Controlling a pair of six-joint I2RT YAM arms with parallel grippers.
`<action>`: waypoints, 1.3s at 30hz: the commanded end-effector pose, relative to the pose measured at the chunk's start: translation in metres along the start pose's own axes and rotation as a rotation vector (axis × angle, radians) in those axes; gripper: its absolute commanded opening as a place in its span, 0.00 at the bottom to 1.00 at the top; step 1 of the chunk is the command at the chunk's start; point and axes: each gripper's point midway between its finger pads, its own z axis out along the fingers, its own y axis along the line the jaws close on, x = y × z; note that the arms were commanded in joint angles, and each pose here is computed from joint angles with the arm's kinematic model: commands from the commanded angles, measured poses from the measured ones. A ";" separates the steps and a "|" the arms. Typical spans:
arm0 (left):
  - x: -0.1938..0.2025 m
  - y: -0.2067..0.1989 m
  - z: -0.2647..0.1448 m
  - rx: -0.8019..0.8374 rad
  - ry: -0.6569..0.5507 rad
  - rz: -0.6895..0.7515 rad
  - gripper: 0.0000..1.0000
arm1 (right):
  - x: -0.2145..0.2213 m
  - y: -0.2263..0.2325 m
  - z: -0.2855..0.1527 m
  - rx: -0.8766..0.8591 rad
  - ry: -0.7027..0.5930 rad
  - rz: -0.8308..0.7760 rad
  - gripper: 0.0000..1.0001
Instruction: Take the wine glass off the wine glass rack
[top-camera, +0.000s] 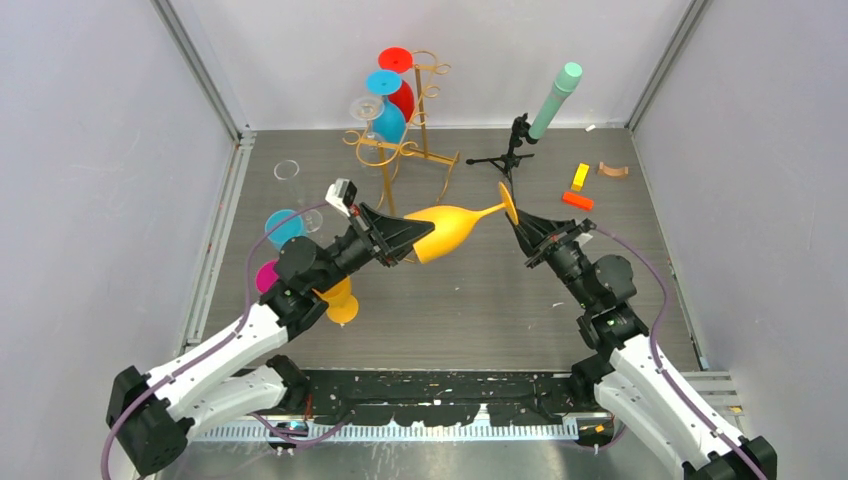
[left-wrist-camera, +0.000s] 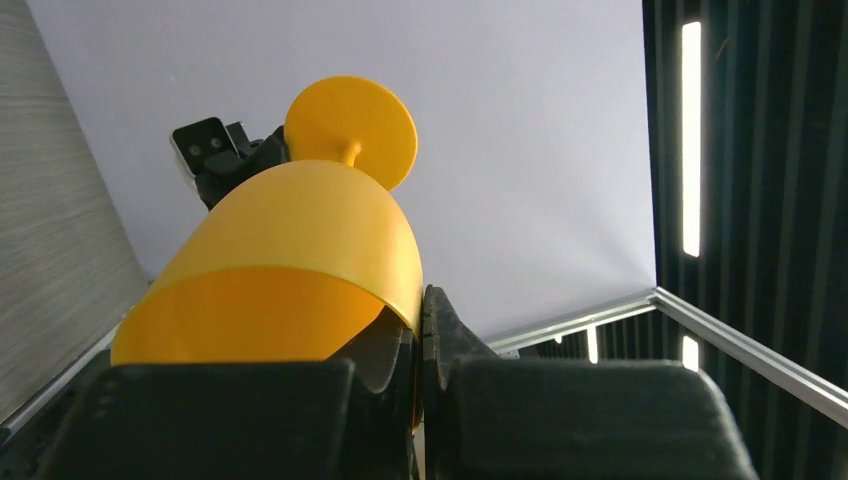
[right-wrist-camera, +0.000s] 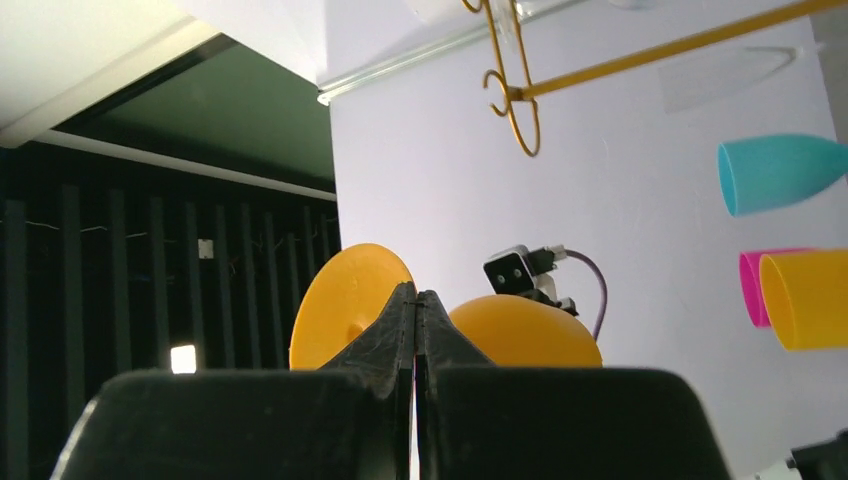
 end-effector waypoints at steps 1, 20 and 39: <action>-0.004 -0.006 -0.009 -0.003 -0.042 0.070 0.00 | 0.015 0.032 -0.002 -0.100 0.041 0.011 0.00; -0.012 0.058 -0.083 -0.625 0.069 0.550 0.00 | -0.053 -0.062 -0.014 0.490 -0.248 -0.499 0.55; -0.012 0.172 -0.125 -1.286 0.428 0.733 0.00 | -0.082 -0.084 -0.106 0.682 -0.395 -0.675 0.51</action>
